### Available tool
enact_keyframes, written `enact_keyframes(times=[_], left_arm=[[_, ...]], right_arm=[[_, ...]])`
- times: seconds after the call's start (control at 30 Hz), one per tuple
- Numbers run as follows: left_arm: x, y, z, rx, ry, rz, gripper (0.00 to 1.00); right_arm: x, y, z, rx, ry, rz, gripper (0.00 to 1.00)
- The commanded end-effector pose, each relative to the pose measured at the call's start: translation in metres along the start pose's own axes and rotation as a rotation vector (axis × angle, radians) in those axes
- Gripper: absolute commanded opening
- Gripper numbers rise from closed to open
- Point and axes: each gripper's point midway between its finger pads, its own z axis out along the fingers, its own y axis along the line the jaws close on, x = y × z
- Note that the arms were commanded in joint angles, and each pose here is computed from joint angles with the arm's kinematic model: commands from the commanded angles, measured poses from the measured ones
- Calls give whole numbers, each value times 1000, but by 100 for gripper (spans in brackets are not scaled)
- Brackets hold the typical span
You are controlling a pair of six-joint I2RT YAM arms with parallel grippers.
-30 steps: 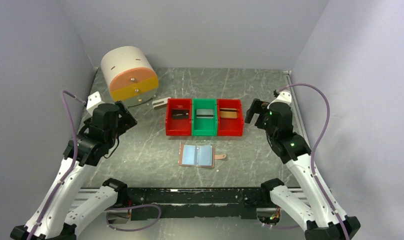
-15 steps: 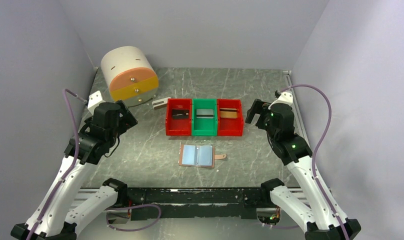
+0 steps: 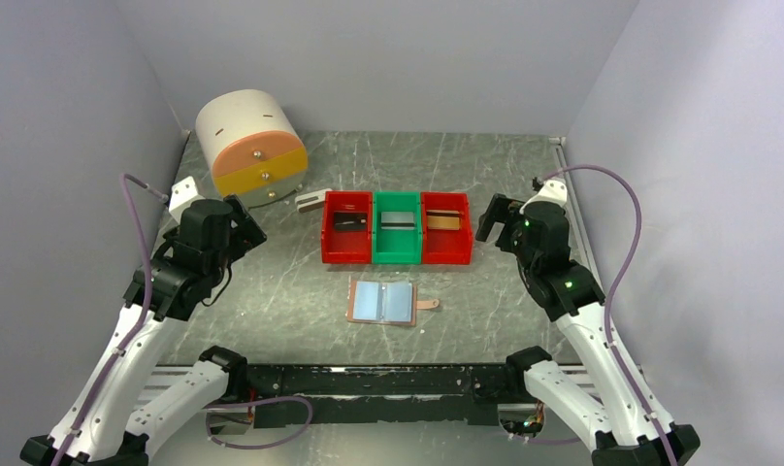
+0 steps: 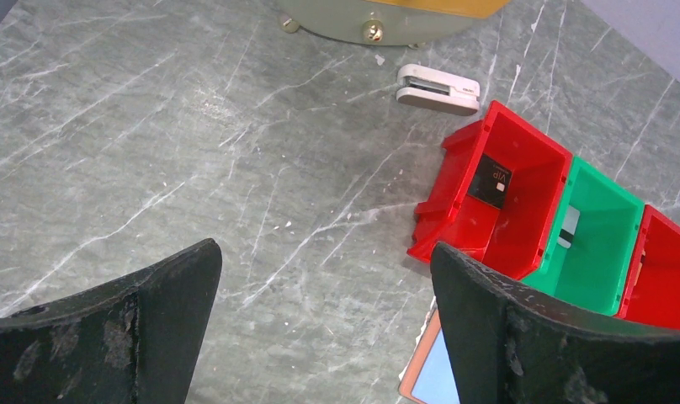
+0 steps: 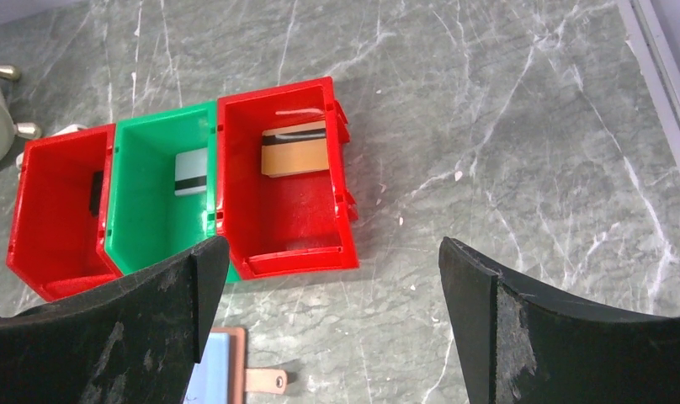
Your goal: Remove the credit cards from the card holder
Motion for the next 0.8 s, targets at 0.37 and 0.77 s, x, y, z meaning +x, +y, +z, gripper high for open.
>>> enact_keyframes(times=[0.37,0.77], left_arm=[[-12,0,-7,13,-40,-18,100],[-12,-1,-7,15,-38,-18,100]], right_arm=[[-2,-3,-2,8,-11,5,100],[3,-2,0,2,4,5,100]])
